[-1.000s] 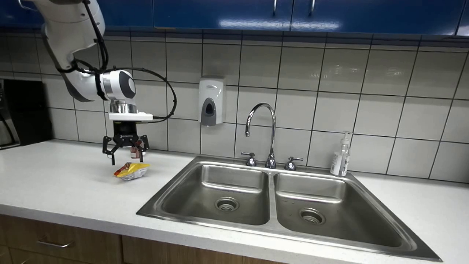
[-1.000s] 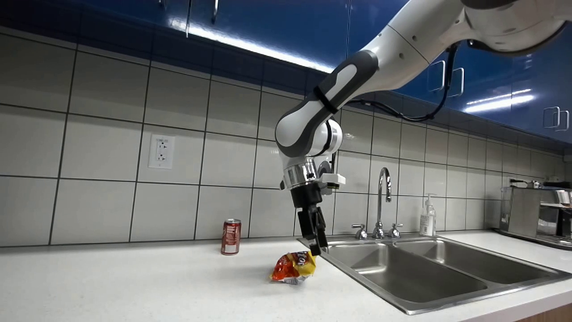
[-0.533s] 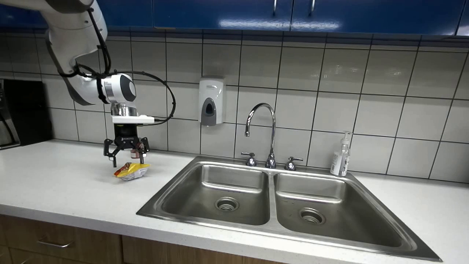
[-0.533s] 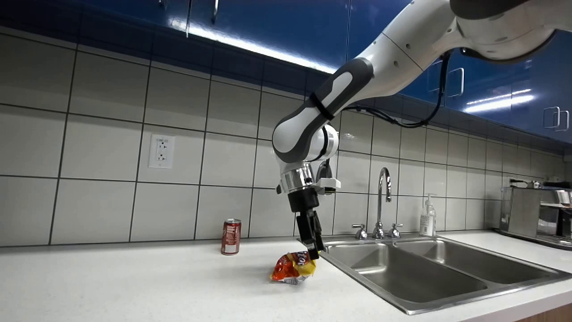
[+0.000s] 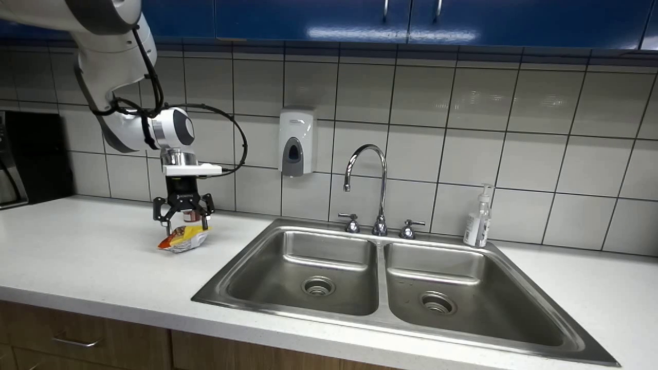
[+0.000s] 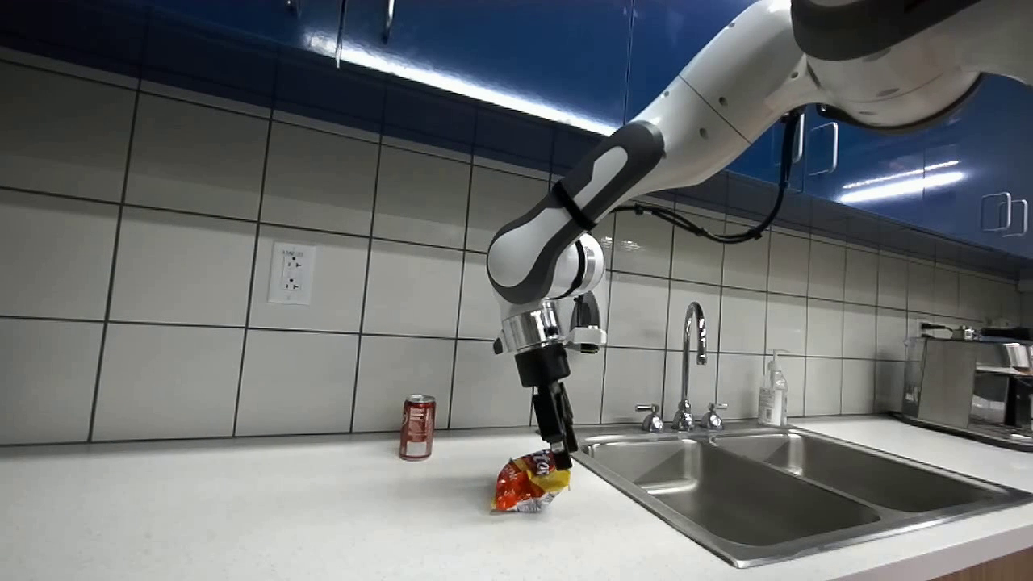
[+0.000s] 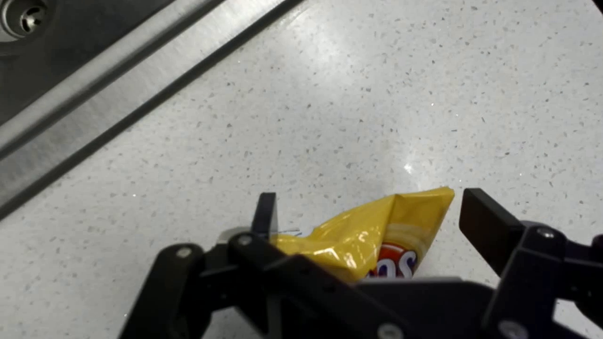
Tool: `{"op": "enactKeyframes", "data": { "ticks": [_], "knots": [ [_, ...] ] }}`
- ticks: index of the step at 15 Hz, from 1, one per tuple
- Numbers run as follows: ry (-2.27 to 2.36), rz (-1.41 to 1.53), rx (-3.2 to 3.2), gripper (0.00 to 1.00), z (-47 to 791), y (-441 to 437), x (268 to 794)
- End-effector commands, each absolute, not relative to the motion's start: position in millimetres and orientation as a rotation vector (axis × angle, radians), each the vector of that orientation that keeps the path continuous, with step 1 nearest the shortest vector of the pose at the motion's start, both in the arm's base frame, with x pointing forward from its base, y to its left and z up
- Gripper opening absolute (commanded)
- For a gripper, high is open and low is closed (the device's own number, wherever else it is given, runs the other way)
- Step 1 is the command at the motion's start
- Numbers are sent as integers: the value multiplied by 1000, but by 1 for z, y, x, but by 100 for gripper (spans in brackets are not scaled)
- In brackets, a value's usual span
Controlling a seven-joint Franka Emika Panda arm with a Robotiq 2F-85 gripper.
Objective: Put the orange packet into the sink
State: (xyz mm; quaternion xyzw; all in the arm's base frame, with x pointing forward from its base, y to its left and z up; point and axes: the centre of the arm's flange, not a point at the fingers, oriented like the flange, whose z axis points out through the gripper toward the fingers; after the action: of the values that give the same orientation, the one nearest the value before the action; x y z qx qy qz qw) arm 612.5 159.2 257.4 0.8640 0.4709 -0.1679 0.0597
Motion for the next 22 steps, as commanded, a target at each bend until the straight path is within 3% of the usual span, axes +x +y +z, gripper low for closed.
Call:
{"op": "enactKeyframes", "data": {
  "ticks": [1, 22],
  "knots": [
    [1477, -490, 2563, 100, 264, 162, 632],
    [1520, -425, 2525, 100, 294, 204, 629]
  ]
}}
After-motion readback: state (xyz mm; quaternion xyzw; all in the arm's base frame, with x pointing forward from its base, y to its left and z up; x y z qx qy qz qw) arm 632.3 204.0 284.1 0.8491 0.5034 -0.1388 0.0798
